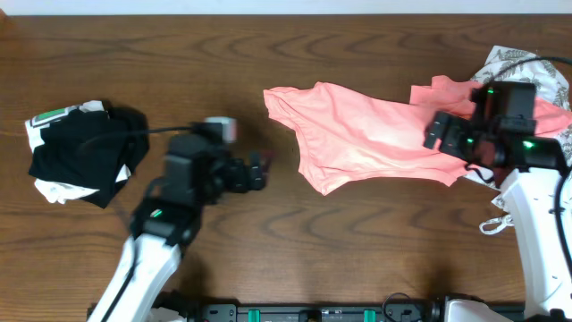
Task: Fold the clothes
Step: 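Drag the pink shirt leftward with the right gripper toward the left gripper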
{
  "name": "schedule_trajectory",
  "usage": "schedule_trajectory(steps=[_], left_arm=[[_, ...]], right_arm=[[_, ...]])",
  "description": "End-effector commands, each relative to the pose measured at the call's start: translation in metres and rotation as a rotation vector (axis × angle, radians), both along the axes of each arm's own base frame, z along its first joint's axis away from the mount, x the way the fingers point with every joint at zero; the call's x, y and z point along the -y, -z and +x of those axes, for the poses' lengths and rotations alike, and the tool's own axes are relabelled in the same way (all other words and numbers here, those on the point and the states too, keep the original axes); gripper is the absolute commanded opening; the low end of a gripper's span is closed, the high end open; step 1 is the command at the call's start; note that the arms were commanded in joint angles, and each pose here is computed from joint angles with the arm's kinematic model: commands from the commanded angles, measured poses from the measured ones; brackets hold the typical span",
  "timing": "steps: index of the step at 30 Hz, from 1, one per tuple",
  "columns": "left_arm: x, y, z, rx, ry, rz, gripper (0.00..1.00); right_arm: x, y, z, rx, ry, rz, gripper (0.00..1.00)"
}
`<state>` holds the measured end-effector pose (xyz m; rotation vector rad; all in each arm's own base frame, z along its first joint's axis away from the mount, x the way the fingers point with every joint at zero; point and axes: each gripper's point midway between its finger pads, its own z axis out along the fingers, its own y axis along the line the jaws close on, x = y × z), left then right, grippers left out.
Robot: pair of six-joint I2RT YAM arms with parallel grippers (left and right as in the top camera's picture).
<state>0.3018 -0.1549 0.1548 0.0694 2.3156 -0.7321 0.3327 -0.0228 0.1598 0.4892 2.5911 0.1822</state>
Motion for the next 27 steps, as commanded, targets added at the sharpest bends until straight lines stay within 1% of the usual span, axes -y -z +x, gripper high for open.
schedule_trajectory(steps=[1,6,11,15,20,27], left_arm=[[0.039,0.029,0.002,-0.129,0.018,-0.056,0.98],[0.076,0.082,0.001,-0.260,0.023,-0.063,0.98],[0.089,0.118,-0.004,-0.338,0.026,-0.047,0.98],[0.094,0.130,-0.001,-0.339,0.029,-0.047,0.98],[0.097,0.140,0.001,-0.371,-0.005,-0.074,0.98],[0.115,0.154,-0.013,-0.402,0.032,-0.066,0.98]], right_arm=[[0.016,-0.003,-0.008,-0.012,0.043,-0.015,0.99],[0.018,-0.001,-0.012,-0.031,0.034,-0.021,0.99],[0.017,0.001,-0.016,-0.045,0.027,-0.022,0.99],[0.017,0.001,-0.017,-0.051,0.027,-0.021,0.99],[0.017,0.002,-0.017,-0.053,0.027,-0.021,0.99],[0.017,0.002,-0.019,-0.060,0.027,-0.019,0.99]])
